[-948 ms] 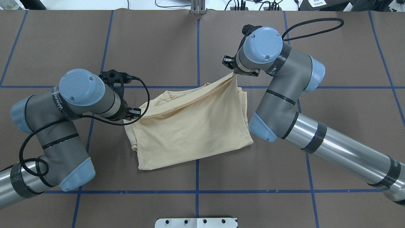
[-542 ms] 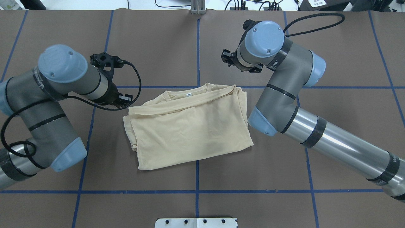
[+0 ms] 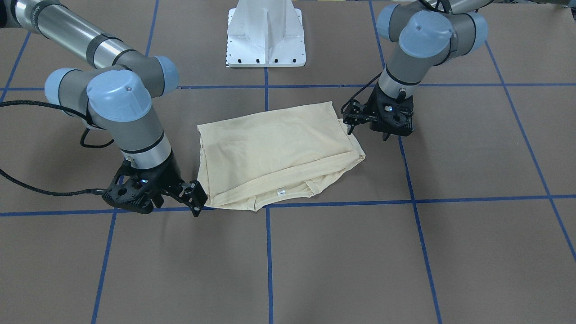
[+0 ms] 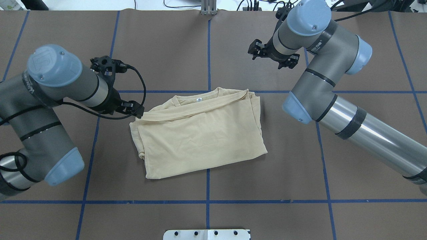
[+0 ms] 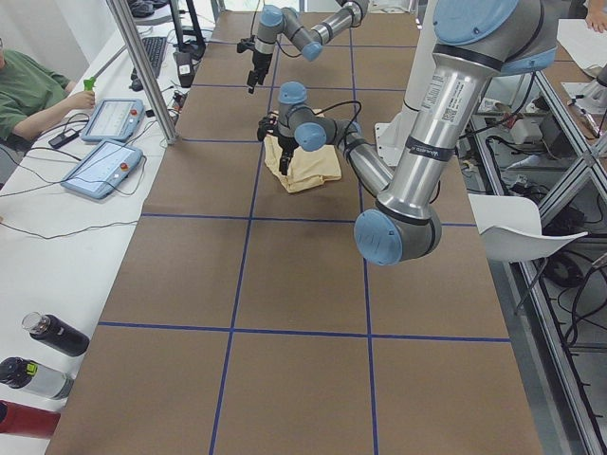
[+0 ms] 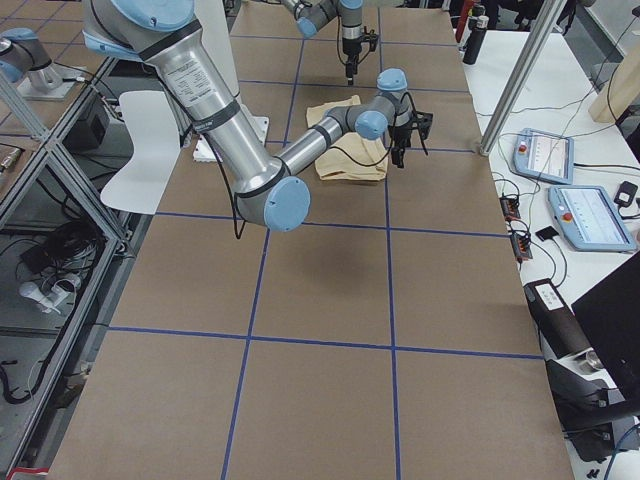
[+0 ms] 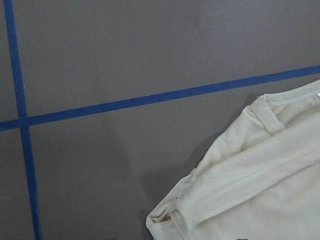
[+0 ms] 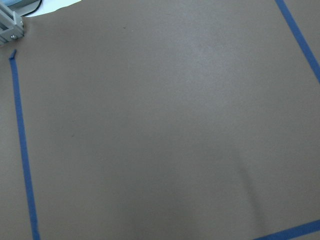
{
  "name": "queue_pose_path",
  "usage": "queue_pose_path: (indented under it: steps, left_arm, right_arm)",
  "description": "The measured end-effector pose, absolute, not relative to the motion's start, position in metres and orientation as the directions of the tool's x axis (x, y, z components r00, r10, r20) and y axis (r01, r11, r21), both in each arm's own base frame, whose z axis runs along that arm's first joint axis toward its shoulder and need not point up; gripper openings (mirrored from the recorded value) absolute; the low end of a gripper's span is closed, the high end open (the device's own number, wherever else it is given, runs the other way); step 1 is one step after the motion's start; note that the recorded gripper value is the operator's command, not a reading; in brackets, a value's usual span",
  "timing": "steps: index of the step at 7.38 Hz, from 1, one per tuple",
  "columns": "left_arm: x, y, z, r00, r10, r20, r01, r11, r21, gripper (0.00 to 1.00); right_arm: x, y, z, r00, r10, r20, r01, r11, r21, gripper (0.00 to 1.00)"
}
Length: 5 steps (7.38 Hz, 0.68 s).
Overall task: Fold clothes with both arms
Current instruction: 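Raise the right gripper away while the left gripper moves to the folded edge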
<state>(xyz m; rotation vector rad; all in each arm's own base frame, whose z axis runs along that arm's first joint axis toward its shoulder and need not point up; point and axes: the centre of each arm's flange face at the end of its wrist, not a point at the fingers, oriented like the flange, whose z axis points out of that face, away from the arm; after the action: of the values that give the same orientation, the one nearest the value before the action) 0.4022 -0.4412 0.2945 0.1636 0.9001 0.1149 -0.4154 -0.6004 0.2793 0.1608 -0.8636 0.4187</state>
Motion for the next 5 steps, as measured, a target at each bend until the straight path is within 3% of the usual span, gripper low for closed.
queue_pose_path:
  steps: [2, 3, 4, 5]
  left_arm:
    - [0.435, -0.379, 0.298, 0.576, 0.106, -0.811, -0.030, 0.994, 0.109, 0.98]
    - [0.454, -0.351, 0.303, 0.564, 0.073, -0.823, -0.015, 0.997, 0.078, 0.90]
    - [0.468, -0.332, 0.308, 0.561, 0.045, -0.827, -0.001, 0.999, 0.053, 0.69]
    - [0.478, -0.320, 0.311, 0.563, 0.026, -0.826, 0.002, 0.999, 0.033, 0.57]
  right_arm:
    - [-0.400, -0.602, 0.301, 0.600, 0.266, 0.755, -0.399, 0.917, -0.006, 1.00]
    - [-0.397, -0.602, 0.304, 0.603, 0.262, 0.753, -0.396, 0.918, -0.002, 1.00]
    - [-0.396, -0.602, 0.305, 0.604, 0.260, 0.753, -0.395, 0.919, 0.000, 1.00]
    - [-0.396, -0.602, 0.305, 0.604, 0.260, 0.754, -0.395, 0.919, 0.000, 1.00]
